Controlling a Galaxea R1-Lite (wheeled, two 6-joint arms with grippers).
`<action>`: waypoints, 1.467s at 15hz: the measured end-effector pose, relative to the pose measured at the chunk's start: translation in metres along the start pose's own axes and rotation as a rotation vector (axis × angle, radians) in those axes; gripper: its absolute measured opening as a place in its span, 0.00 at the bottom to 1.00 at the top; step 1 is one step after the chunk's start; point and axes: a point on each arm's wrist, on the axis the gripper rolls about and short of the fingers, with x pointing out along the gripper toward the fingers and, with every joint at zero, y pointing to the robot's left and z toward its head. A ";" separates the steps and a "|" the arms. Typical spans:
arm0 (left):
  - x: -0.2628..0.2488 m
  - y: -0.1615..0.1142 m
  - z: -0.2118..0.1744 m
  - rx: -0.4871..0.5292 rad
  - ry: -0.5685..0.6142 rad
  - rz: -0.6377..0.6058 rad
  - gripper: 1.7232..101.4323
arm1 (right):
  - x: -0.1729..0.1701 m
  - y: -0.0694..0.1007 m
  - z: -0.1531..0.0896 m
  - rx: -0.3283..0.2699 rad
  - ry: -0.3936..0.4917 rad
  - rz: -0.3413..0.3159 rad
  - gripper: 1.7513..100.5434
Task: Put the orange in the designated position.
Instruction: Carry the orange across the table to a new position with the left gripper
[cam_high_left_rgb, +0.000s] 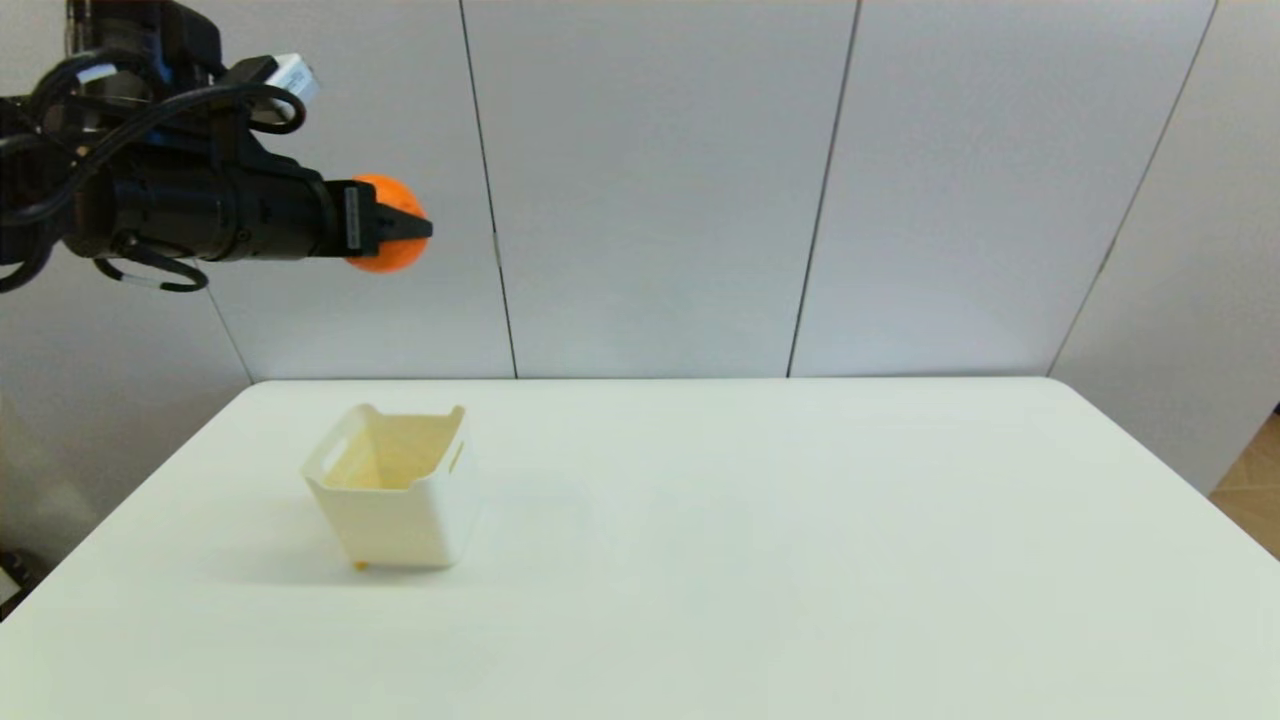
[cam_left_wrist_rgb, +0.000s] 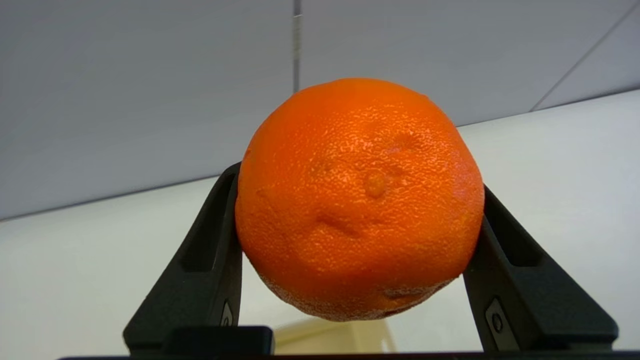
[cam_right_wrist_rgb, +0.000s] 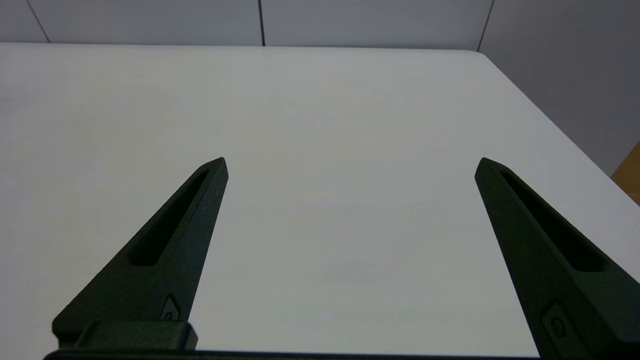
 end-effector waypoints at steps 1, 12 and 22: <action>-0.008 0.006 -0.002 -0.008 0.002 0.020 0.67 | 0.000 0.000 0.000 0.000 0.000 0.000 0.97; -0.049 0.072 -0.057 -0.134 0.135 0.265 0.67 | 0.000 0.000 0.000 0.000 0.000 0.000 0.97; 0.003 0.103 -0.118 -0.213 0.382 0.288 0.67 | 0.000 0.000 0.000 0.000 0.000 0.000 0.97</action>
